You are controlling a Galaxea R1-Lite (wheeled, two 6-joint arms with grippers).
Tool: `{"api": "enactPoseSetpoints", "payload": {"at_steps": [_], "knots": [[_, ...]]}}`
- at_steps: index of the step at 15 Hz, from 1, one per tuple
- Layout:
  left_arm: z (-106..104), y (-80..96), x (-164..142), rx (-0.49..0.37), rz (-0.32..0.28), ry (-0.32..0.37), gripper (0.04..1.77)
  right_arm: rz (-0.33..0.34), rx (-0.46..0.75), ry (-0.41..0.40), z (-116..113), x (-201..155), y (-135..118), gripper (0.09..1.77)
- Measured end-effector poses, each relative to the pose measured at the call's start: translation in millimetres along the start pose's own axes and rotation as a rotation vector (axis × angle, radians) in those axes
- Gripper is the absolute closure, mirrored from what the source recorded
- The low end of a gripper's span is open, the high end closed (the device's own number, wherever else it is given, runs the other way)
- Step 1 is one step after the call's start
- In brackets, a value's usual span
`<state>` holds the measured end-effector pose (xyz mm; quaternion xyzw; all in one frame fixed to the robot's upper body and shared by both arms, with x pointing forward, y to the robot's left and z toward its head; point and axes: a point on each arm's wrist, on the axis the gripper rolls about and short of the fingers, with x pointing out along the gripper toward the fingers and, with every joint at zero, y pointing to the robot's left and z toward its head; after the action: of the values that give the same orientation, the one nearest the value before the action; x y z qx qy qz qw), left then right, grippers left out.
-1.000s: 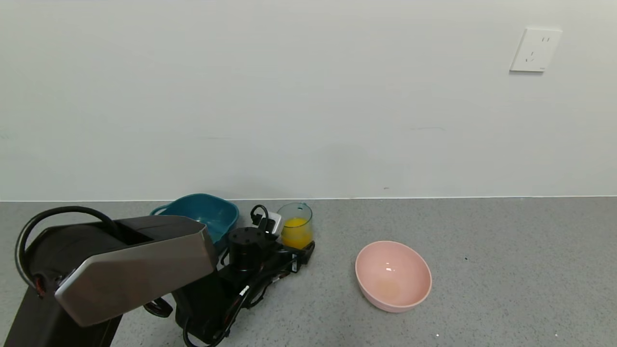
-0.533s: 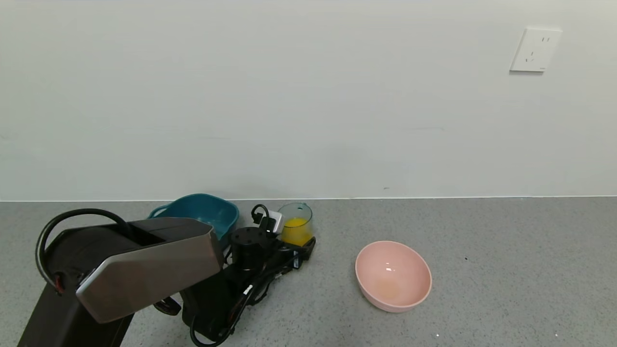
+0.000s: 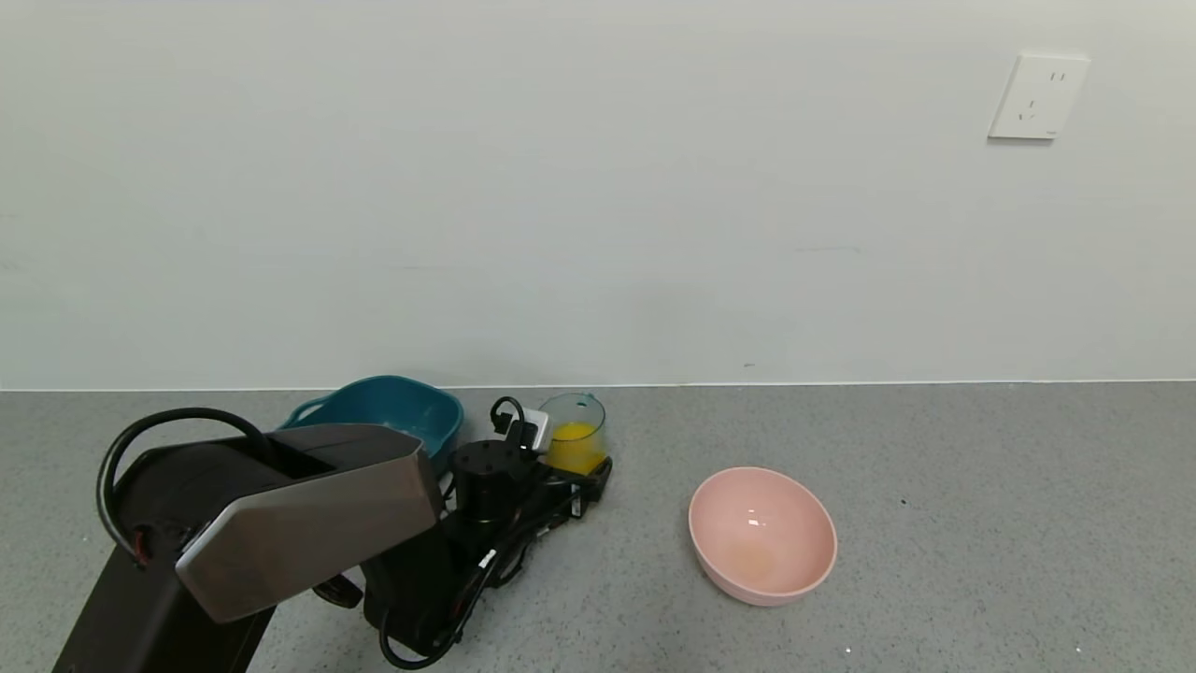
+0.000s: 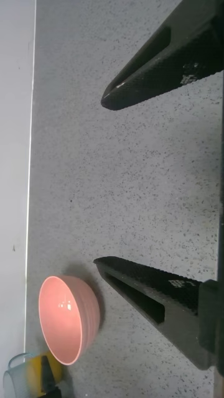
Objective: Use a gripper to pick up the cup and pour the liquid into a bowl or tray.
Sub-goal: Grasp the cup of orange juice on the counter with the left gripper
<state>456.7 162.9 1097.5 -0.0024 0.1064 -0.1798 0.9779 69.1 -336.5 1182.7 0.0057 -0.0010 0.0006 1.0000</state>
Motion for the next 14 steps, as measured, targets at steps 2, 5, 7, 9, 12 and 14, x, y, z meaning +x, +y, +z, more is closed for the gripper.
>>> {"api": "enactPoseSetpoints", "payload": {"at_steps": [2, 5, 7, 9, 12, 14], "knots": [[0.2, -0.4, 1.5, 0.0, -0.001, -0.004, 0.09, 0.0, 0.0, 0.0, 0.0, 0.0, 0.0, 0.15], [1.1, -0.5, 3.8, 0.001, 0.0, -0.008, 0.09, 0.0, 0.0, 0.0, 0.0, 0.0, 0.0, 0.15], [2.8, 0.0, 6.0, 0.0, 0.002, -0.015, 0.09, 0.0, 0.0, 0.0, 0.0, 0.0, 0.0, 0.15], [3.6, -0.1, 7.6, 0.0, 0.007, -0.021, 0.09, 0.0, 0.0, 0.0, 0.0, 0.0, 0.0, 0.15], [4.0, -0.2, 9.0, 0.0, 0.007, -0.025, 0.09, 0.0, 0.0, 0.0, 0.0, 0.0, 0.0, 0.15], [4.1, -0.2, 9.7, 0.0, 0.007, -0.026, 0.09, 0.0, 0.0, 0.0, 0.0, 0.0, 0.0, 0.15]]}}
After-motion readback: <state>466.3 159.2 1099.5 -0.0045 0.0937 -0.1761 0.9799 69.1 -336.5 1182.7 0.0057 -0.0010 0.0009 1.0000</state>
